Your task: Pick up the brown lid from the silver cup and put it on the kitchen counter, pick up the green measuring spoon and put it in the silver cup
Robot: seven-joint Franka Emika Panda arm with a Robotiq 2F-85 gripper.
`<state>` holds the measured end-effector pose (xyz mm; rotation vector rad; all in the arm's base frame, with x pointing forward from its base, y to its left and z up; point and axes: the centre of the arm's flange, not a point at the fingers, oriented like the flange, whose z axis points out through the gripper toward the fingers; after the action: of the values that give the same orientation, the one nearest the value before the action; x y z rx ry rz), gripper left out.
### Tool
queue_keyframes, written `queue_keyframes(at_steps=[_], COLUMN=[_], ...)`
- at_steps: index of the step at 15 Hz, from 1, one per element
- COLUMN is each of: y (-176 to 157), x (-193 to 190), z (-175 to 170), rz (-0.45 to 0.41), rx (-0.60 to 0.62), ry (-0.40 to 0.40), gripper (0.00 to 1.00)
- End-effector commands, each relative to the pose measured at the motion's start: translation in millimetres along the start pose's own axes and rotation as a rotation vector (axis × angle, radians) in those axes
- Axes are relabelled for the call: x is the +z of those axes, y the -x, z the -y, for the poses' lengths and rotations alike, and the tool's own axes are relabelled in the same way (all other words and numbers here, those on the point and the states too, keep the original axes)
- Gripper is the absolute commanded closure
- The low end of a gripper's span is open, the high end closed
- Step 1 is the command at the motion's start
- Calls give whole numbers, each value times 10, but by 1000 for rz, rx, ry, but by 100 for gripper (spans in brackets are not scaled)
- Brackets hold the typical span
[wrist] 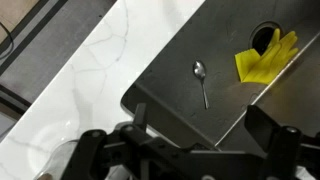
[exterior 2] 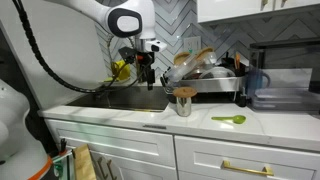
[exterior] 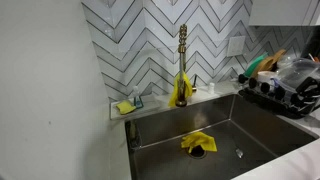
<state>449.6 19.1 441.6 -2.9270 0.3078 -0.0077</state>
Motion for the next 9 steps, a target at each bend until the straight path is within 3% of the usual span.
queue_keyframes(at_steps=[1, 3, 7, 9], y=[0, 0, -19, -24], x=[0, 1, -263, -455], z=[0, 0, -397, -674], rz=[0, 0, 42, 27], rx=[0, 0, -15, -56], ry=[0, 0, -104, -118], gripper=[0, 0, 0, 0])
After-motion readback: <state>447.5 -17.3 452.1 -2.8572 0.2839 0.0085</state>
